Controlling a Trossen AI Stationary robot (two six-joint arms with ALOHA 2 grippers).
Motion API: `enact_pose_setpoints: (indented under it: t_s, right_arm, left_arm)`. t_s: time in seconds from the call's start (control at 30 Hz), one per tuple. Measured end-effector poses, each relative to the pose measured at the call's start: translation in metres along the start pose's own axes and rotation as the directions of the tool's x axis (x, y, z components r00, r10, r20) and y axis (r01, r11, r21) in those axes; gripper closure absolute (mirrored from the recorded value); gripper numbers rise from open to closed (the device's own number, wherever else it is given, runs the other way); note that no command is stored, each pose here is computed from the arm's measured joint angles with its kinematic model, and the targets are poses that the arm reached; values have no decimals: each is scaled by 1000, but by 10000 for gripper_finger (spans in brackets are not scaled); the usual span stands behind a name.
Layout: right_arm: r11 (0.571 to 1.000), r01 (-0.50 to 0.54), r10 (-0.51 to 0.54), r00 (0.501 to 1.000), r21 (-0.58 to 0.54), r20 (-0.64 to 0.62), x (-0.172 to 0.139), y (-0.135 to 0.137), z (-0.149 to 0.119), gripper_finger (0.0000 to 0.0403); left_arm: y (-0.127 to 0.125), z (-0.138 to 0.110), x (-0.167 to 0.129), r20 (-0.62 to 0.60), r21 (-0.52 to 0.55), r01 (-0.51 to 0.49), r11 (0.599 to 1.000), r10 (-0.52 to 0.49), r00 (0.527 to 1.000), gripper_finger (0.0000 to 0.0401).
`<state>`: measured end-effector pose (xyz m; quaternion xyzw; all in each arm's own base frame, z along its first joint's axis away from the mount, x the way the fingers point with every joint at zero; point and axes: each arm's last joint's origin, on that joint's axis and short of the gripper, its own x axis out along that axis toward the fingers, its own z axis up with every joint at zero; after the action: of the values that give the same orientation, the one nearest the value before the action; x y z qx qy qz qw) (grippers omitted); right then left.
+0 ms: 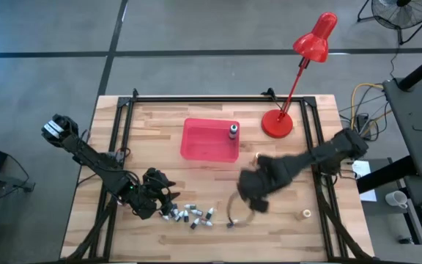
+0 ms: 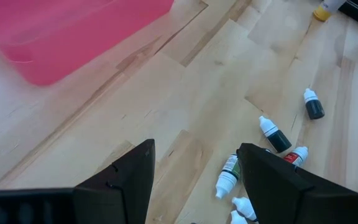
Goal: Pick & Place food coloring
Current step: Put the big red food coloring bottle into the pink bin
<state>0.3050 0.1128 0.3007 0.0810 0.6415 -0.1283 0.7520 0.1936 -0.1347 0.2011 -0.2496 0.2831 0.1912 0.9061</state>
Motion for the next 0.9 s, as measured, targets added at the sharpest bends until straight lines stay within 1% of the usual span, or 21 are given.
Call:
enact_pose_setpoints:
  t_s: [0.1,0.2,0.27,0.4,0.53,0.63,0.77,0.9]
  right_arm:
    - [994,14,-24,996,112,87,-15,-25,25,296]
    - [980,35,-64,988,197,144,-24,-50,43,296]
    - [971,47,-85,985,234,152,-24,-66,54,296]
    - [958,80,-115,987,276,113,-8,-87,78,296]
    - [956,100,-115,992,274,41,12,-100,95,296]
    - [965,118,-117,993,234,-19,25,-103,102,296]
    - [980,107,-95,993,170,-74,43,-100,108,296]
    - [987,110,-95,988,117,-125,63,-97,109,296]
  left_arm:
    - [0,0,0,-1,-8,0,1000,0,1000,199]
    - [0,0,0,-3,-29,1,1000,-1,1000,199]
    - [0,0,0,-4,-42,2,999,-2,1000,199]
    - [0,-1,0,-5,-52,2,999,-2,1000,199]
    - [0,-1,0,-5,-61,4,998,-4,1000,199]
    - [0,-1,-1,-6,-98,4,995,-5,1000,199]
    - [-2,-3,-2,-10,-137,13,990,-15,1000,199]
    - [-4,-6,-5,-16,-142,28,989,-31,999,199]
